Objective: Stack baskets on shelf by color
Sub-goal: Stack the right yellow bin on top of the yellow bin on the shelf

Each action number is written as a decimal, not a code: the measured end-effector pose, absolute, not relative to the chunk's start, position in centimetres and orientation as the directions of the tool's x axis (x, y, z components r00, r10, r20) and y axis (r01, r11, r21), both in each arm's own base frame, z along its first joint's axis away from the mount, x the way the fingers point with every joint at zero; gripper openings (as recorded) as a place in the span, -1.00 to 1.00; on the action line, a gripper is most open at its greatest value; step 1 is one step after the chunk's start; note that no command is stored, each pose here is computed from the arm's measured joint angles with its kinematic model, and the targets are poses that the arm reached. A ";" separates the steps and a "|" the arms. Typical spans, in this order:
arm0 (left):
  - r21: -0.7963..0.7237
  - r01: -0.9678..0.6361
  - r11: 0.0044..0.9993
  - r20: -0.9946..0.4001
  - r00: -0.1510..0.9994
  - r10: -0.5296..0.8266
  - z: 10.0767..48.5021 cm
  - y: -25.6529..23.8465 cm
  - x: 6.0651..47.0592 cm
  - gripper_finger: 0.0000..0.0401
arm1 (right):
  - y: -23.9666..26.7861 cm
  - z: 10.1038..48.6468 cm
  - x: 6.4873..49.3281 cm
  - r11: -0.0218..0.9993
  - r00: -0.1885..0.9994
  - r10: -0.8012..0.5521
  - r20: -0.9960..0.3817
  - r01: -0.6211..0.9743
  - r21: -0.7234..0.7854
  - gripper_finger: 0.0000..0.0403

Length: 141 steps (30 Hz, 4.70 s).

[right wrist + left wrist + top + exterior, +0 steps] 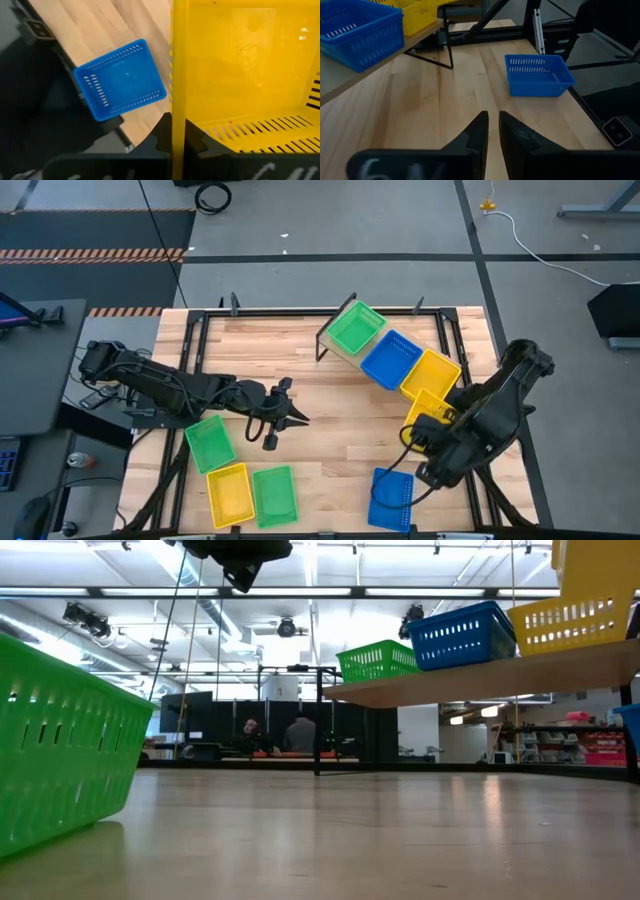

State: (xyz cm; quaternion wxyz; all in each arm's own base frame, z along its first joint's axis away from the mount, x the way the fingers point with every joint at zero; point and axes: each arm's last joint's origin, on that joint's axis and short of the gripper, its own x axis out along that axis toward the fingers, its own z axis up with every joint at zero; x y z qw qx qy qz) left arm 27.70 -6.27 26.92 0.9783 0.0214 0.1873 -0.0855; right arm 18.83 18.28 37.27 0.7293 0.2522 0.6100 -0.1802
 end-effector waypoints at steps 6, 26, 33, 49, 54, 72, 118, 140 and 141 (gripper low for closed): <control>0.008 0.175 0.985 -0.370 0.915 -0.159 26.9 -6.3 27.7 -0.74 | 16.4 39.6 16.7 0.743 0.221 0.156 -0.963 0.617 0.262 -0.95; 0.006 0.174 0.985 -0.371 0.915 -0.159 26.9 -6.3 27.7 -0.74 | 11.0 42.8 14.3 0.746 0.429 0.131 -0.894 0.551 0.374 -0.95; 0.006 0.174 0.985 -0.372 0.914 -0.159 26.9 -6.3 27.7 -0.74 | 9.1 43.2 15.0 0.822 0.524 -0.023 -0.852 0.495 0.282 -0.95; 0.006 0.174 0.985 -0.387 0.908 -0.158 26.7 -6.3 27.6 -0.74 | 8.3 40.9 16.0 0.832 0.400 0.010 -0.917 0.505 0.229 -0.95; 0.006 0.174 0.985 -0.386 0.909 -0.158 26.7 -6.3 27.6 -0.74 | 8.0 40.0 15.2 0.823 0.355 0.049 -0.934 0.515 0.239 -0.95; 0.005 0.173 0.985 -0.387 0.909 -0.158 26.7 -6.3 27.6 -0.74 | 6.0 38.5 11.6 0.772 0.372 0.051 -0.927 0.574 0.273 -0.95; -0.001 0.171 0.985 -0.392 0.907 -0.158 26.7 -6.3 27.6 -0.74 | 6.6 36.1 12.6 0.776 0.338 0.060 -0.939 0.576 0.257 -0.53; -0.002 0.170 0.985 -0.391 0.907 -0.158 26.7 -6.3 27.6 -0.74 | 8.4 33.4 16.3 0.835 0.255 -0.074 -0.964 0.544 0.080 -0.53; -0.002 0.170 0.985 -0.391 0.907 -0.158 26.7 -6.3 27.6 -0.74 | 8.5 33.3 16.4 0.838 0.248 -0.078 -0.966 0.540 0.071 -0.53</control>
